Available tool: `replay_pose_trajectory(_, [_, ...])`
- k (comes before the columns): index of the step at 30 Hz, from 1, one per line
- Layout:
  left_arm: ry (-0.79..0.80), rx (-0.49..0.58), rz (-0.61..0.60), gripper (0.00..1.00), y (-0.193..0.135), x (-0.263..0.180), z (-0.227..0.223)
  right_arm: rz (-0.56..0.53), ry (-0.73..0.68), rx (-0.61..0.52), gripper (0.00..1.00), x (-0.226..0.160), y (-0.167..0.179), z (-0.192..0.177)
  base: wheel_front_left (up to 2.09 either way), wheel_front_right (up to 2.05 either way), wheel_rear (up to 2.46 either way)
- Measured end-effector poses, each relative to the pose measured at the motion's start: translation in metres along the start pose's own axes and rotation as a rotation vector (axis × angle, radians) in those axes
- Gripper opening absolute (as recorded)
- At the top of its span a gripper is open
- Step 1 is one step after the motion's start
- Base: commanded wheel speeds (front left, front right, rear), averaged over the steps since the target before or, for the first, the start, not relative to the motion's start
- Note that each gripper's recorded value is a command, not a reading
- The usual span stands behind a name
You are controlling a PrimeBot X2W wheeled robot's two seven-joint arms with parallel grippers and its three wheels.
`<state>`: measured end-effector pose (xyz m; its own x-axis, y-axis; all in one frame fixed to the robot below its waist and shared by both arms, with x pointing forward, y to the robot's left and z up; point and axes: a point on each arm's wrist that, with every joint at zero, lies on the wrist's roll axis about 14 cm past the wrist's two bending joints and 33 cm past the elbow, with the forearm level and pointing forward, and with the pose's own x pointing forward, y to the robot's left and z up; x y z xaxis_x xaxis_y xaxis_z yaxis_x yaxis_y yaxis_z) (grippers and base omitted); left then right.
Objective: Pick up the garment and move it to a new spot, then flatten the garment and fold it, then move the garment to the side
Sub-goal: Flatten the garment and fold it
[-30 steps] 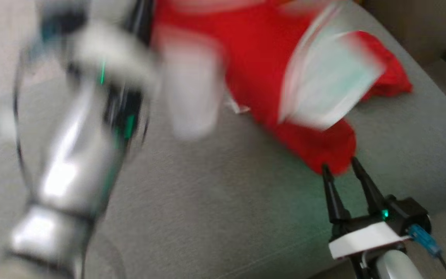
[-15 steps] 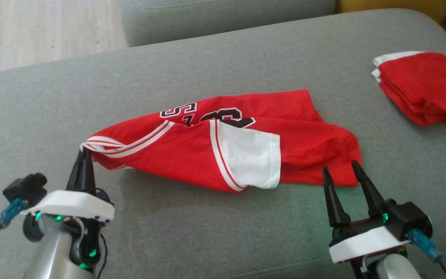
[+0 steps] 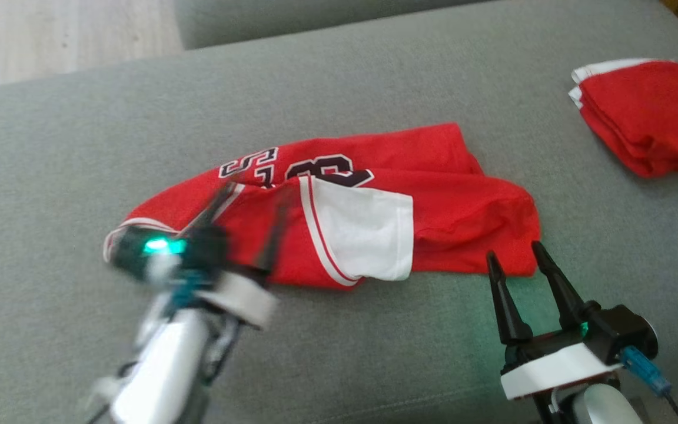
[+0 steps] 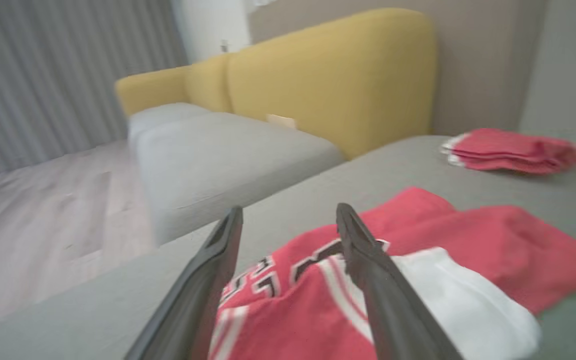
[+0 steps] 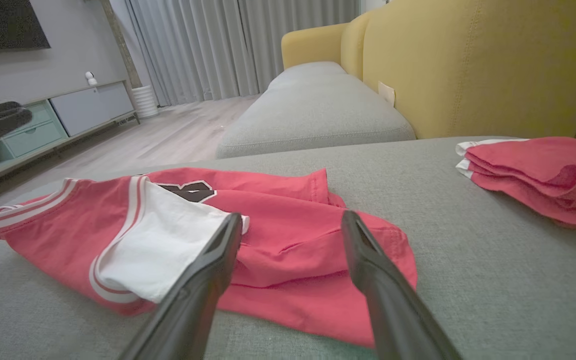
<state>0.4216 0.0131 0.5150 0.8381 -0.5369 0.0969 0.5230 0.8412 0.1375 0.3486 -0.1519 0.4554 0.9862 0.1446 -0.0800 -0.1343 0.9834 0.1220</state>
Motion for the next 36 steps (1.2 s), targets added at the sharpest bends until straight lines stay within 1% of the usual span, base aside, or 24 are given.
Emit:
replay_pose_trajectory(3, [0.058,0.076,-0.186,1.00,-0.043,0.015,-0.019,-0.010,0.018,0.001,1.00,0.000,-0.003,-0.005,0.00,0.00,0.00])
replay_pose_trajectory(6, [0.135,0.140,-0.320,1.00,-0.069,0.032,-0.038,-0.020,0.022,-0.002,1.00,0.005,-0.008,-0.006,0.00,0.00,0.00])
replay_pose_trajectory(7, [0.135,0.140,-0.320,1.00,-0.069,0.032,-0.038,-0.020,0.022,-0.002,1.00,0.005,-0.008,-0.006,0.00,0.00,0.00])
replay_pose_trajectory(11, [0.152,0.254,-0.466,1.00,-0.095,0.058,-0.047,-0.037,0.016,-0.013,1.00,0.015,-0.016,-0.003,0.00,0.00,0.00])
replay_pose_trajectory(15, [0.182,0.334,-0.562,1.00,-0.110,0.071,-0.063,-0.064,0.032,-0.018,1.00,0.016,-0.026,-0.008,0.00,0.00,0.00])
replay_pose_trajectory(21, [0.250,0.400,-0.691,1.00,-0.127,0.065,-0.096,-0.094,0.059,-0.019,1.00,0.012,-0.035,-0.015,0.00,0.00,0.00])
replay_pose_trajectory(27, [0.236,0.445,-0.766,1.00,-0.136,0.067,-0.101,-0.103,0.053,-0.024,1.00,0.016,-0.038,-0.013,0.00,0.00,0.00])
replay_pose_trajectory(28, [0.237,0.450,-0.774,0.96,-0.137,0.067,-0.102,-0.103,0.050,-0.025,1.00,0.017,-0.039,-0.012,0.00,0.00,0.00])
replay_pose_trajectory(29, [0.239,0.452,-0.780,0.78,-0.137,0.067,-0.103,-0.104,0.048,-0.026,1.00,0.018,-0.039,-0.011,0.00,0.00,0.00])
replay_pose_trajectory(30, [0.239,0.455,-0.787,0.49,-0.138,0.066,-0.104,-0.106,0.048,-0.025,1.00,0.017,-0.039,-0.012,0.00,0.00,0.00])
replay_pose_trajectory(31, [0.238,0.454,-0.791,0.30,-0.139,0.066,-0.104,-0.107,0.048,-0.025,1.00,0.017,-0.040,-0.012,0.00,0.00,0.00])
replay_pose_trajectory(32, [0.237,0.456,-0.797,0.08,-0.140,0.066,-0.104,-0.108,0.048,-0.025,1.00,0.017,-0.040,-0.011,0.00,0.00,0.00])
replay_pose_trajectory(33, [0.234,0.457,-0.803,0.00,-0.141,0.065,-0.104,-0.109,0.048,-0.025,1.00,0.017,-0.040,-0.011,0.00,0.00,0.00])
replay_pose_trajectory(36, [0.233,0.456,-0.811,0.00,-0.143,0.064,-0.103,-0.112,0.044,-0.025,1.00,0.017,-0.041,-0.010,0.00,0.00,0.00])
